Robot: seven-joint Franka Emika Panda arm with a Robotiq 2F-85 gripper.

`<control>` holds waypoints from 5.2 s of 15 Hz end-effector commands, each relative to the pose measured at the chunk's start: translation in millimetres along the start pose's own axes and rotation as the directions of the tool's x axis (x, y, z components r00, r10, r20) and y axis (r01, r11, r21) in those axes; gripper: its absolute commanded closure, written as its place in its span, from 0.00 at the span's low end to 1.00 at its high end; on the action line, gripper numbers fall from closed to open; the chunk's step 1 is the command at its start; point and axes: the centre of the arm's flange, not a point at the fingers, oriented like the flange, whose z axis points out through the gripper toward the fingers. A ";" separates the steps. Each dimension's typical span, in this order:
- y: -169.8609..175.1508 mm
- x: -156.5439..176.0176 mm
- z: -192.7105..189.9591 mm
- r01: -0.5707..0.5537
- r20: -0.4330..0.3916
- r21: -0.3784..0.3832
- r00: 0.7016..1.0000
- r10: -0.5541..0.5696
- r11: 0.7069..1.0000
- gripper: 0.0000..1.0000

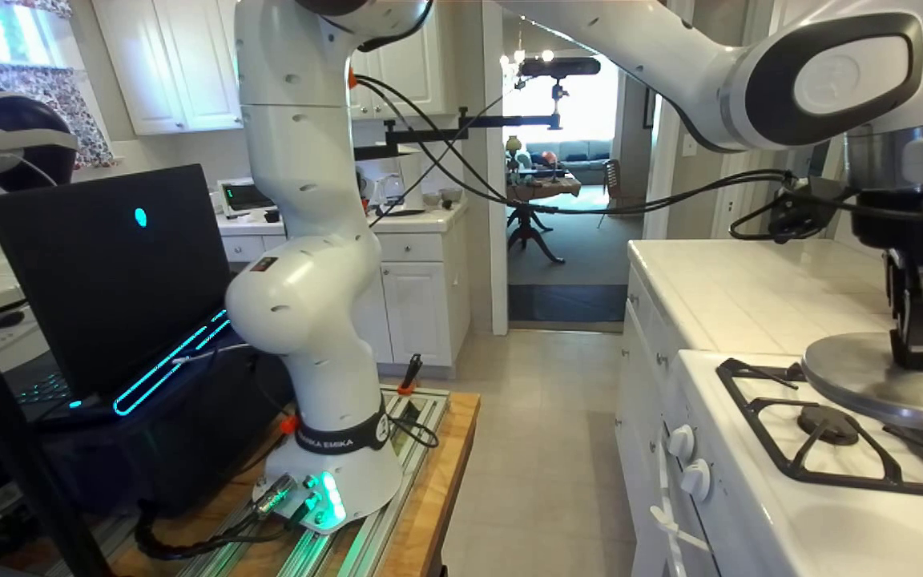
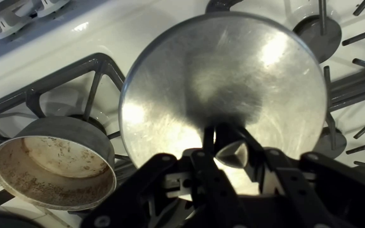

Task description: Put the silver lid on the silver pot.

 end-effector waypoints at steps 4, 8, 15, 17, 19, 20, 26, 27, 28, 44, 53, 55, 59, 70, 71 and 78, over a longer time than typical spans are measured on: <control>47.4 39.3 -11.9 -0.166 -0.029 0.000 0.986 0.166 0.986 0.94; 71.2 55.0 -10.7 -0.242 -0.023 0.005 0.970 0.242 0.970 0.94; 103.1 70.2 1.2 -0.353 0.035 0.027 0.935 0.352 0.935 0.94; 114.3 75.4 0.9 -0.381 0.034 0.029 0.924 0.380 0.924 0.94; 126.6 81.6 0.3 -0.402 0.033 0.035 0.916 0.401 0.915 0.94; 132.3 84.9 0.2 -0.413 0.031 0.035 0.911 0.412 0.910 0.94; 154.8 96.6 9.4 -0.447 0.035 0.032 0.894 0.446 0.894 0.94; 157.6 97.9 12.0 -0.450 0.037 0.030 0.893 0.449 0.892 0.94; 161.4 100.2 15.0 -0.456 0.037 0.026 0.890 0.455 0.890 0.94; 194.5 135.4 55.4 -0.492 0.059 0.025 0.869 0.490 0.870 0.94; 199.3 146.4 75.1 -0.489 0.060 0.022 0.871 0.487 0.872 0.94; 199.8 148.2 78.8 -0.488 0.061 0.020 0.872 0.486 0.873 0.94; 200.7 149.3 85.6 -0.490 0.065 0.018 0.870 0.488 0.872 0.94; 208.8 148.8 94.0 -0.502 0.074 0.011 0.863 0.500 0.865 0.94; 209.9 148.3 94.9 -0.504 0.075 0.010 0.862 0.502 0.864 0.94; 216.0 145.6 100.2 -0.516 0.086 0.001 0.854 0.514 0.857 0.94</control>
